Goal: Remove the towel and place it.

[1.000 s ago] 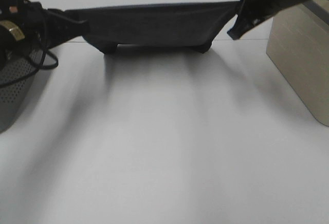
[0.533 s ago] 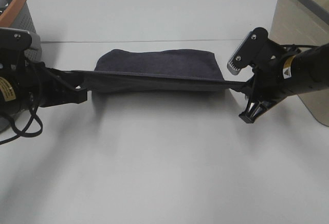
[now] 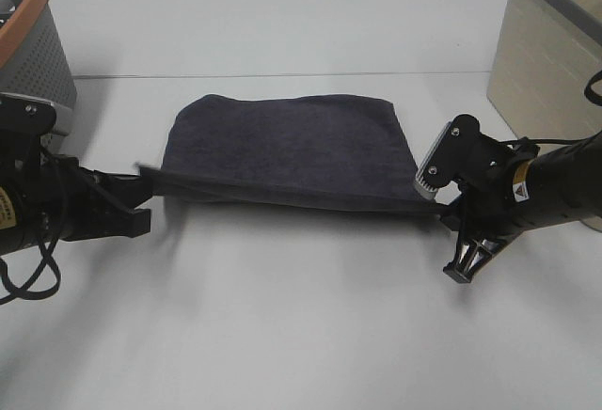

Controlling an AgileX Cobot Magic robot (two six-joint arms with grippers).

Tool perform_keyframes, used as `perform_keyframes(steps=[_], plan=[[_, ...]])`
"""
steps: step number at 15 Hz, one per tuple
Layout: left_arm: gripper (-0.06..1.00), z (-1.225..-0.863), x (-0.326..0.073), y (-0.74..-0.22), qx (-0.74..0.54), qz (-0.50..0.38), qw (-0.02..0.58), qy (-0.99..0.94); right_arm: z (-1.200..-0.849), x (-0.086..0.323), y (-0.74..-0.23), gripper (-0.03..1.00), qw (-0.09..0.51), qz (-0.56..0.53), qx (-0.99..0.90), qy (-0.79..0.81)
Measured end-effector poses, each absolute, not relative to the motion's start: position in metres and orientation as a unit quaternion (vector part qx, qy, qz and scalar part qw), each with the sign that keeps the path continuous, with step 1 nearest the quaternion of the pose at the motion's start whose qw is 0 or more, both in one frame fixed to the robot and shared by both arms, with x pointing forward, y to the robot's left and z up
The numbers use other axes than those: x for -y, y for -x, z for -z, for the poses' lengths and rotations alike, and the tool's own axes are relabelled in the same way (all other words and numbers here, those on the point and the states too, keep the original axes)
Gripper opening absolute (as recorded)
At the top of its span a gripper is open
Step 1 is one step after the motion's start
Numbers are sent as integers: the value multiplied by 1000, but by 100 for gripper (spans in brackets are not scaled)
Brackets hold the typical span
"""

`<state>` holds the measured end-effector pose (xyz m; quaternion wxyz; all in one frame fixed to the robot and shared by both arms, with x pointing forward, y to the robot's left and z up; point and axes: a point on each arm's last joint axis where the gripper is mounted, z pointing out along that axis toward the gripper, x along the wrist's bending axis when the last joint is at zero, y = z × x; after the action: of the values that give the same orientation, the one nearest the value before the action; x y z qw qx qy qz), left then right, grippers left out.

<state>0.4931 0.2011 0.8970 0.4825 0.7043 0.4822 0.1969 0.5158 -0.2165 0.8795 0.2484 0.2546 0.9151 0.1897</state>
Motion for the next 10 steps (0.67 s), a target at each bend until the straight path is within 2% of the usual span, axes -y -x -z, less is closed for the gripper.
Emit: perform_keyframes(steps=[2,3,4,6,10], plan=[[58,-897,-200,-492,-499,-180,487,-694,-879,220,-513,38,237,-170,-921,-259],[68,-896,-199,-491,-501,-169,489,-694,-881,221,-512,51,236,-164,-922,-261],[72,-896,-198,-490,-500,-158,489,-697,-886,223,-510,64,236,-157,-922,-263],[74,-894,-197,-488,-502,-147,479,-705,-896,225,-508,73,242,-150,-921,-264],[74,-911,-200,-503,-518,-165,440,-715,-949,228,-501,75,312,-185,-895,-260]])
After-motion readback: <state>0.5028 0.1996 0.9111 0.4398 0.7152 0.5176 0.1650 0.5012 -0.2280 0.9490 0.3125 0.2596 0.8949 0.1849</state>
